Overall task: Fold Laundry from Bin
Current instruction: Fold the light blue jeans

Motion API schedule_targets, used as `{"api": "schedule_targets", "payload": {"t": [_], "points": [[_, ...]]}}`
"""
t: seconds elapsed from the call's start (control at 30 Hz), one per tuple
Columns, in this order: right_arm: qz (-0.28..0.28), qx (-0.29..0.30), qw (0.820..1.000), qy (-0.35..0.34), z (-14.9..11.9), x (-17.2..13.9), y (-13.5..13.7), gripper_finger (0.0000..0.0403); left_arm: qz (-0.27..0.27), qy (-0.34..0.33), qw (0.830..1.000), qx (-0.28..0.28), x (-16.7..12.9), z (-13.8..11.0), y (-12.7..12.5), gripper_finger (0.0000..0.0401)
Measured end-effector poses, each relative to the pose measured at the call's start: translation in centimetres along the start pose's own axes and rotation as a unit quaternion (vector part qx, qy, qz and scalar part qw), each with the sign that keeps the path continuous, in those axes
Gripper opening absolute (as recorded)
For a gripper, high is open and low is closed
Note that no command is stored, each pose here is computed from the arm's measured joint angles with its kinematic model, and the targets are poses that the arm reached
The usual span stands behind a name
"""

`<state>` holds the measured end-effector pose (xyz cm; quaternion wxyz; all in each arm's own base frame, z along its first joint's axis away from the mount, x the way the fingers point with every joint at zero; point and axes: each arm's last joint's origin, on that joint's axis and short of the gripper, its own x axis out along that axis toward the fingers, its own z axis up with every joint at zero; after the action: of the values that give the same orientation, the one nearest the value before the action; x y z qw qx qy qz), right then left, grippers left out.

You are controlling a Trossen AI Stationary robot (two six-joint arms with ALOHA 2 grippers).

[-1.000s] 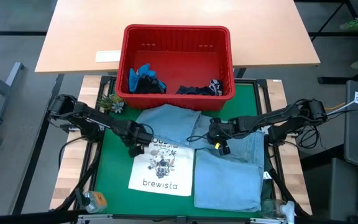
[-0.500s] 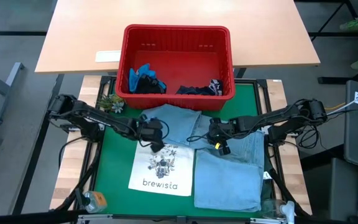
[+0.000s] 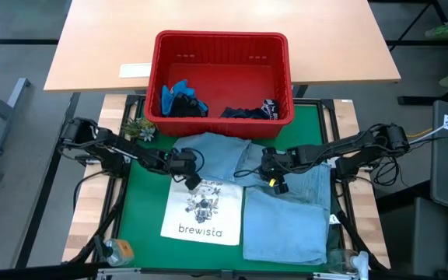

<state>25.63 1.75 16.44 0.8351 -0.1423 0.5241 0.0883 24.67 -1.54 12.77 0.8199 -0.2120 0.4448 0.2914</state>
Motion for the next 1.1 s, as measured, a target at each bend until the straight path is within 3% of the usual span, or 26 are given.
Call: {"api": "schedule_targets", "payload": {"t": [0.23,0.4,0.67,0.93,1.1], "points": [[0.059,-0.04,0.997,-0.02,0.1,0.0,0.3,0.017,-0.042,0.021,0.999,-0.01,-0.3,-2.1,-0.9,0.0],[0.099,-0.041,0.994,-0.032,0.2,-0.1,0.6,0.017,-0.111,0.047,0.993,-0.015,-1.1,-3.5,-2.8,0.0],[0.113,-0.05,0.991,-0.046,0.7,-0.4,0.5,0.017,-0.163,0.067,0.984,-0.017,-2.8,-6.1,-5.1,0.0],[0.077,-0.098,0.987,-0.097,4.3,-2.9,-0.6,0.017,-0.223,0.001,0.975,0.025,-6.1,-3.5,-7.5,0.0],[0.014,-0.116,0.984,-0.137,6.2,-4.2,-1.5,0.017,-0.252,-0.051,0.965,0.051,-8.1,-1.1,-7.8,0.0]]}}
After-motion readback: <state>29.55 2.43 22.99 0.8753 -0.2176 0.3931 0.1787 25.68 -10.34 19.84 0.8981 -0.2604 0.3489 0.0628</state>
